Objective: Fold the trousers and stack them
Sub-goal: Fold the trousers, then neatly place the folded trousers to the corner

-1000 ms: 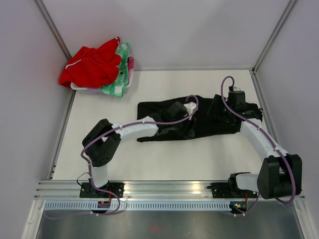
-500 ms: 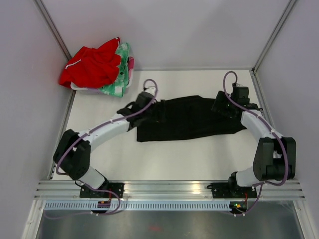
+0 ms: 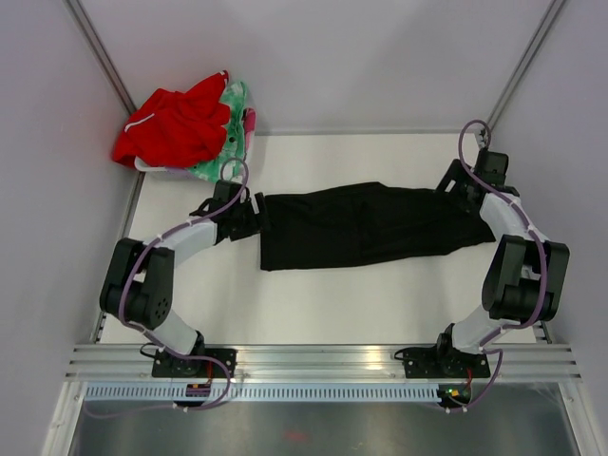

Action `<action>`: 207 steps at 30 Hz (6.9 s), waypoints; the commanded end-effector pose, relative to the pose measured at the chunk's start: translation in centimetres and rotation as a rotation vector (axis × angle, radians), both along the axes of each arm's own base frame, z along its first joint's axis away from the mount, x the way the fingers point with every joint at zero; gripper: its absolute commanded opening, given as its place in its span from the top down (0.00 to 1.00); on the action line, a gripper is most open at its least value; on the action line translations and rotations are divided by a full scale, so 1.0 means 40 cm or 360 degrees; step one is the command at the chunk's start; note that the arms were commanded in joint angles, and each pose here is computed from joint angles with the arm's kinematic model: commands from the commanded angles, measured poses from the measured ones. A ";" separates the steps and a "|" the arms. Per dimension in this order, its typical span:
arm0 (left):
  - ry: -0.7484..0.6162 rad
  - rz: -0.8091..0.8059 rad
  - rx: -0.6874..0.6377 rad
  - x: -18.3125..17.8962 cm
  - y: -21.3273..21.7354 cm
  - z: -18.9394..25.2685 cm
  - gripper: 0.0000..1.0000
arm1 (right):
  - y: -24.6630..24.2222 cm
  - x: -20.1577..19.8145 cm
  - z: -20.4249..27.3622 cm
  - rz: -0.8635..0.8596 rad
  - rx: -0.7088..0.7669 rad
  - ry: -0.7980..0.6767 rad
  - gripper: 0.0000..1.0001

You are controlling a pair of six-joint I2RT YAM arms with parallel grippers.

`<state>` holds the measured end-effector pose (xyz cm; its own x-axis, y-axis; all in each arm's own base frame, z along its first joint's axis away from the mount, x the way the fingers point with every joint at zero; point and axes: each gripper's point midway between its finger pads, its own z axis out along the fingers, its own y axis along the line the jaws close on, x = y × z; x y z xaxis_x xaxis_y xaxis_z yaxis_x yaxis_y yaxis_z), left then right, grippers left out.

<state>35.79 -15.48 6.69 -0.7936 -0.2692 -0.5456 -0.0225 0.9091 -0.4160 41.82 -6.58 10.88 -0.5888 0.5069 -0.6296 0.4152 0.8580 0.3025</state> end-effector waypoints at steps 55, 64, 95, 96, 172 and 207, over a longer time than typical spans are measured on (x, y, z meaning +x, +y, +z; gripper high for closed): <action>-0.0504 0.0204 0.0116 -0.041 0.167 0.433 0.98 | 0.485 -0.139 -0.166 0.0698 0.0061 0.0056 0.29; -0.0484 0.0042 0.0114 0.041 -0.092 0.463 0.98 | 0.511 -0.089 -0.001 0.0746 0.0002 -0.0015 0.20; -0.0130 -0.0303 -0.0111 0.062 -0.815 0.192 0.97 | 0.194 -0.031 0.175 0.0047 0.0000 -0.0221 0.05; -0.0134 -0.0344 -0.0146 0.050 -0.829 0.207 0.90 | 0.166 -0.031 0.172 0.0006 -0.0002 -0.0216 0.04; -0.0059 -0.0281 -0.0009 0.003 -0.218 0.020 0.14 | 0.283 -0.305 -0.048 0.0690 -0.0294 0.0397 1.00; 0.0158 0.0061 -0.0320 0.020 -0.271 -0.111 0.19 | 0.323 0.003 -0.069 0.0733 -0.0163 0.0153 0.02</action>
